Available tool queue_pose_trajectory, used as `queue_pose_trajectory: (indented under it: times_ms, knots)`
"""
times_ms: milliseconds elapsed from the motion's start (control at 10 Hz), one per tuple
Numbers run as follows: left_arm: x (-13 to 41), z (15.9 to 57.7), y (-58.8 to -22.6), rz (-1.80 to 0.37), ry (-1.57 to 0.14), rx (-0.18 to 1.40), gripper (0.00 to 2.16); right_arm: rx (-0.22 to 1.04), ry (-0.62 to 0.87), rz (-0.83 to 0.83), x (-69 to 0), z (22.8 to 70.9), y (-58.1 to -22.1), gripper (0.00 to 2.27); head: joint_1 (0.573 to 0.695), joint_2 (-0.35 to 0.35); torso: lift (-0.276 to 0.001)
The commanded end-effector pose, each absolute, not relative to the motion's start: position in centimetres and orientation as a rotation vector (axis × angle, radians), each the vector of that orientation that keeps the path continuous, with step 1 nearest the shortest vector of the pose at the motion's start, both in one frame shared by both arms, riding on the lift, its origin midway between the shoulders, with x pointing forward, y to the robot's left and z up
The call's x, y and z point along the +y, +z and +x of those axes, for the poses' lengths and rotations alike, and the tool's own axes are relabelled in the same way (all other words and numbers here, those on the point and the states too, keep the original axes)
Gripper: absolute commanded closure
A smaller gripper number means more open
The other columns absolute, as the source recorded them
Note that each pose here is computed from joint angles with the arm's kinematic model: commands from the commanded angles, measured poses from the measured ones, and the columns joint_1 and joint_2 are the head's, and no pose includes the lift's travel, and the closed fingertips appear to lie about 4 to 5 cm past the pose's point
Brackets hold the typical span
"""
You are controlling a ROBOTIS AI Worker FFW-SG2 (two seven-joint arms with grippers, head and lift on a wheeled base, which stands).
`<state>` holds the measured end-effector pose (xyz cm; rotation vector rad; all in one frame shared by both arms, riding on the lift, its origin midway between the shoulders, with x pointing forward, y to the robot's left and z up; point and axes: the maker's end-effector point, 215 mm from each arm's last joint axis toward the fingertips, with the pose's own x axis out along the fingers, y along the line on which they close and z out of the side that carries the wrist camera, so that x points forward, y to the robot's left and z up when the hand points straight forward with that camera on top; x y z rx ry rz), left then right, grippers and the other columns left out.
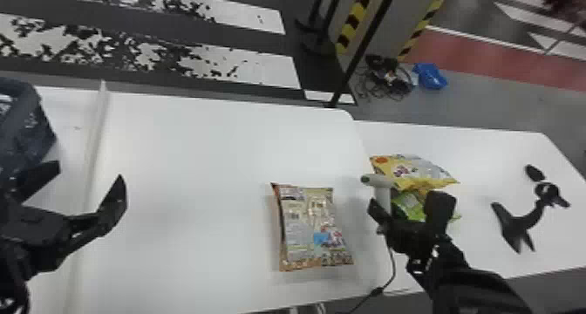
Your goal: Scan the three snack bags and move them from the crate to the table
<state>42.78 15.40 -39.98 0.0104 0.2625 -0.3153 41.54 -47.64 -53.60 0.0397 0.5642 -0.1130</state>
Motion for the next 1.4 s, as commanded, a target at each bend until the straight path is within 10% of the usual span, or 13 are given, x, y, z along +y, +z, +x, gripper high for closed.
queue_pose_trajectory:
  times_ms: [0,500,1300]
  knots:
    - [15.3,42.7,-40.1,0.011,-0.318,0.265,0.04,0.486,-0.128,0.096,-46.2,39.3,-49.9,2.24,0.695,-0.35,-0.062]
    - [14.7,42.9,-39.4,0.003,-0.321,0.252,0.04,0.518,0.011,0.248,-36.0,34.0,-45.7,2.24,0.695,-0.35,-0.062]
    - [15.1,42.9,-39.5,0.002,-0.314,0.254,0.04,0.605,0.146,0.114,-25.8,32.7,-50.1,2.24,0.695,-0.169,-0.062]
